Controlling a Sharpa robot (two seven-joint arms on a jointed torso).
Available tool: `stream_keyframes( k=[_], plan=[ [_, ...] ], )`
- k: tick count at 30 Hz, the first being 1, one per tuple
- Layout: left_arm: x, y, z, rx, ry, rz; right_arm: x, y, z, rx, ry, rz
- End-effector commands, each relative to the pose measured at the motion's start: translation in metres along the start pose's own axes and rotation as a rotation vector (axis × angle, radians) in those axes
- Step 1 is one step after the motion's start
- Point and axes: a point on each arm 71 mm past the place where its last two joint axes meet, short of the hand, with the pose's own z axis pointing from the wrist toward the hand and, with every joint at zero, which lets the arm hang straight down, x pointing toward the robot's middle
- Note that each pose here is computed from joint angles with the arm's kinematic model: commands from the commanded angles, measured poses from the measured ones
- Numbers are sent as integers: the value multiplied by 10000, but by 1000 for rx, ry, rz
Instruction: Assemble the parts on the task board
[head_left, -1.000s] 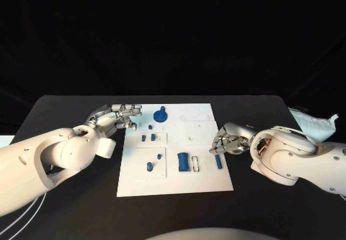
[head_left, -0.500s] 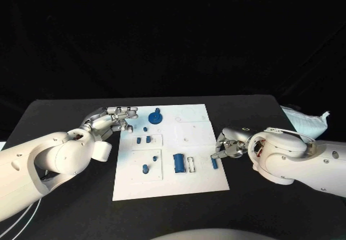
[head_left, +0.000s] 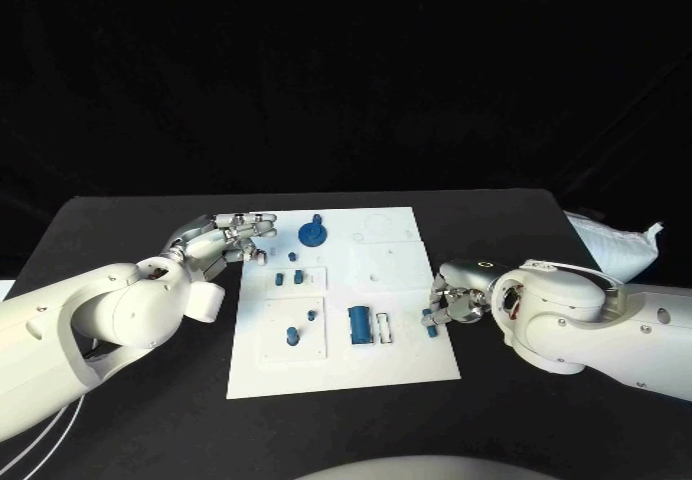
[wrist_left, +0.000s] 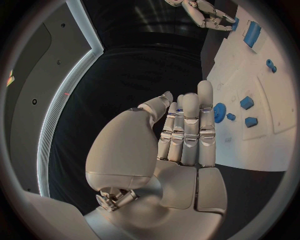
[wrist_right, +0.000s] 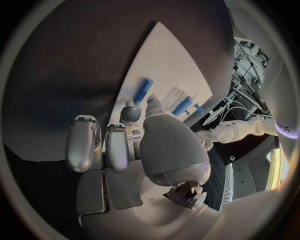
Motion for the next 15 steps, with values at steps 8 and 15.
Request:
stream_keyframes(
  k=[8, 15],
  plan=[
    [18, -2, 0, 3, 22, -1, 63, 15, 16, 0, 36, -88],
    [19, -2, -3, 3, 24, -2, 152, 102, 68, -23, 33, -158]
  ],
)
